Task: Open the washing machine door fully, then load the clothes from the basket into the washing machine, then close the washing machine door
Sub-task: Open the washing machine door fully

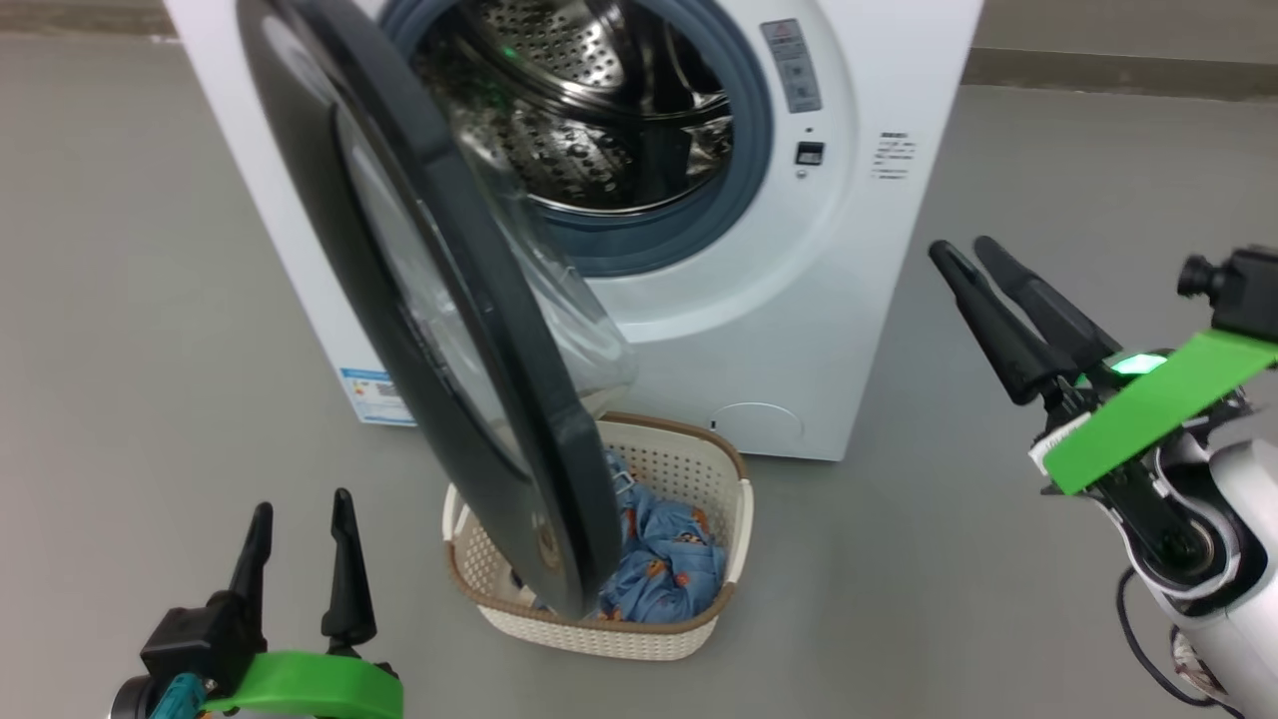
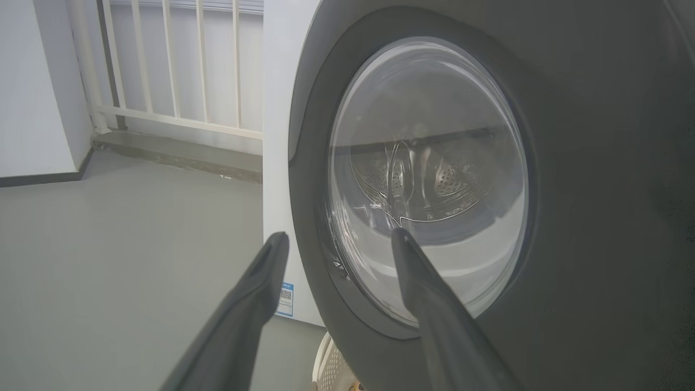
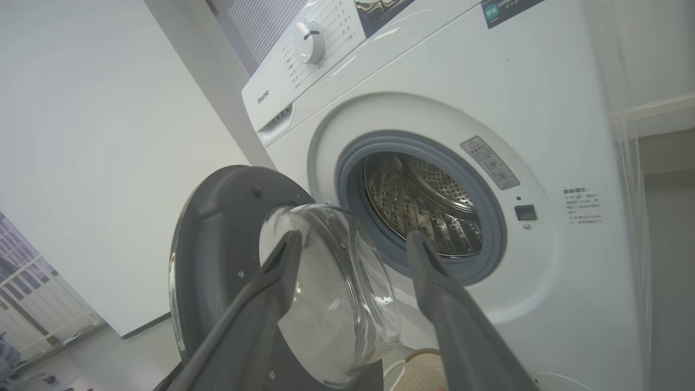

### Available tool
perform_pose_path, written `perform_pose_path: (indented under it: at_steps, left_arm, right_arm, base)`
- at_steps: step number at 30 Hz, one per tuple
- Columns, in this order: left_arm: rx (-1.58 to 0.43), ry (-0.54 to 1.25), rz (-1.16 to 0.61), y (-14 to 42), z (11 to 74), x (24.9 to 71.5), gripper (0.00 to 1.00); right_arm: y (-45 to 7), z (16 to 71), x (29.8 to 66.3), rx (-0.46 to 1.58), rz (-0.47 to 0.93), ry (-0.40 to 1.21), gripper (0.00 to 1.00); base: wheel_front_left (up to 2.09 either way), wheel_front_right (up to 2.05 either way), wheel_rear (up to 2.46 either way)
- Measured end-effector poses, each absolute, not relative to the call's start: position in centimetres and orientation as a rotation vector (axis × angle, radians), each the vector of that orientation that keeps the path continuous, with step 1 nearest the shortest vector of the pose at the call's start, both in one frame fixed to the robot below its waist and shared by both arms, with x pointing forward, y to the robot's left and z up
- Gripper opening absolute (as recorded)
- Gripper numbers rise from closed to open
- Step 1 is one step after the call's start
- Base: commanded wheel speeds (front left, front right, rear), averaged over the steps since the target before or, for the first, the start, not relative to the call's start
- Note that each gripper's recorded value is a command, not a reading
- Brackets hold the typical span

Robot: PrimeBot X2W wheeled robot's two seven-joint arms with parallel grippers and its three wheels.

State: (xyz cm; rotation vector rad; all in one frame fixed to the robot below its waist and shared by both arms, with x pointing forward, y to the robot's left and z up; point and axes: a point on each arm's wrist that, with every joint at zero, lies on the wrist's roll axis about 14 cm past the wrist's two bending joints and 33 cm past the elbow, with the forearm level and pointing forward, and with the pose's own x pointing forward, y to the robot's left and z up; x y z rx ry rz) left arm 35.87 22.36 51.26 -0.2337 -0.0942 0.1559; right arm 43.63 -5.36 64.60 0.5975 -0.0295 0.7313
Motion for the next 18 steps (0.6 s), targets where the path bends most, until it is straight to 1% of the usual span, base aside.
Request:
perform_pose_path:
  at_steps: [3, 6, 11, 14, 18]
  left_arm:
    - [-0.231, -0.098, 0.126, 21.5, 51.5, 36.5, 1.0]
    - [-0.231, -0.099, 0.106, 20.7, 51.7, 37.0, 1.0]
    - [-0.233, -0.085, 0.072, 19.5, 51.2, 37.2, 1.0]
    - [-0.235, -0.08, 0.052, 18.8, 51.1, 37.4, 1.0]
    - [-0.236, -0.078, 0.027, 18.0, 51.2, 37.7, 1.0]
  right_arm:
    - [-7.7, 63.9, 43.4, 0.502, 0.661, -0.101, 1.0]
    - [-10.0, 62.8, 42.9, 0.458, 0.584, -0.159, 1.0]
    - [-13.1, 60.6, 42.1, 0.396, 0.478, -0.179, 1.0]
    - [-14.6, 59.6, 41.6, 0.318, 0.429, -0.182, 1.0]
    - [-16.3, 58.2, 40.8, 0.304, 0.348, -0.182, 1.0]
  base:
    - [0.0, 0.0, 0.0]
    - [0.0, 0.0, 0.0]
    - [0.0, 0.0, 0.0]
    - [0.0, 0.0, 0.0]
    - [0.0, 0.0, 0.0]
